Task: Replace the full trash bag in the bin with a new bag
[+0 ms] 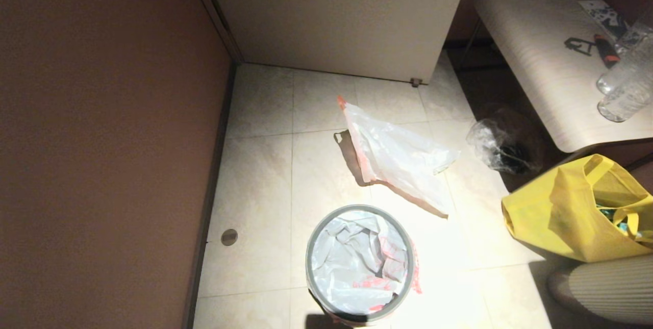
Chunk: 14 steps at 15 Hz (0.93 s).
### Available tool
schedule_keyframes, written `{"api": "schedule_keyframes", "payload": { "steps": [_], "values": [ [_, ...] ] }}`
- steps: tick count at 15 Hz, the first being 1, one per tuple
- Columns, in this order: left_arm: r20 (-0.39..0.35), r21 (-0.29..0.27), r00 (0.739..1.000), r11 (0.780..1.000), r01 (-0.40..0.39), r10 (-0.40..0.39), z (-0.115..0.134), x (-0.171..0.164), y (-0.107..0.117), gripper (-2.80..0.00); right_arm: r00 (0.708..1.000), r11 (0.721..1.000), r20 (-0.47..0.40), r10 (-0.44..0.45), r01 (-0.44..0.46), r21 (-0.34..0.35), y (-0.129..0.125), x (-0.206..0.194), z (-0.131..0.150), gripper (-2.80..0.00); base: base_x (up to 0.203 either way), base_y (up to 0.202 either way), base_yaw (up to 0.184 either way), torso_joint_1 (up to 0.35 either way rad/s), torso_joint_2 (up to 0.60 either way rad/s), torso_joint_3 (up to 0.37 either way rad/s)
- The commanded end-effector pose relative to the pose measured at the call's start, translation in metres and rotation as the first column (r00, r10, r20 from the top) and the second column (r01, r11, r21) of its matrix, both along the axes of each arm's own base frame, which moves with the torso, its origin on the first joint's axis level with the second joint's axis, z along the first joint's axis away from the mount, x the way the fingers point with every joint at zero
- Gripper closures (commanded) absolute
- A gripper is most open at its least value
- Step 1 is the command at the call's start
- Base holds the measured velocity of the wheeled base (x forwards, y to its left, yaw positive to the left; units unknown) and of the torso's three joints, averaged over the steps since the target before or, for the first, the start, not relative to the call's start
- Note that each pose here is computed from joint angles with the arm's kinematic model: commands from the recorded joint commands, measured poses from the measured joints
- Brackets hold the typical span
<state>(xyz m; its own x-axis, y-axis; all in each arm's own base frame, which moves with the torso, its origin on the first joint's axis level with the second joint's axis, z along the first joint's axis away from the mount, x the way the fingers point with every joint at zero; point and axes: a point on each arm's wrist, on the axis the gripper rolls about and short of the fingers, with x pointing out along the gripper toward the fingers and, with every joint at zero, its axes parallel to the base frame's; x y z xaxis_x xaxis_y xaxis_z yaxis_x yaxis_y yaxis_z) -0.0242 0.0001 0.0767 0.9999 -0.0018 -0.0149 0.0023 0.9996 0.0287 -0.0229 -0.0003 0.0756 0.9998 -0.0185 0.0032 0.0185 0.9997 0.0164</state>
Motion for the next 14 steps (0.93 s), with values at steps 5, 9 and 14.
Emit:
{"api": "schedule_keyframes", "payload": {
  "steps": [5,9,14],
  "values": [
    [-0.002,0.000,1.000,1.000,0.000,0.000,0.0000,0.0001,0.0000,0.00,1.000,1.000,0.000,-0.001,0.001,0.000,0.0000,0.0000,0.0000,0.00,0.000,0.000,0.000,0.000,0.00,0.000],
    [-0.002,0.000,1.000,1.000,0.000,0.000,0.0000,0.0001,0.0000,0.00,1.000,1.000,0.000,-0.001,0.001,0.000,0.0000,0.0000,0.0000,0.00,0.000,0.000,0.000,0.000,0.00,0.000],
    [-0.002,-0.001,1.000,1.000,0.000,0.000,0.0000,0.0001,0.0000,0.00,1.000,1.000,0.002,-0.001,0.001,0.007,0.0000,0.0000,0.0001,0.00,0.000,0.000,0.000,0.000,0.00,0.000]
  ]
}}
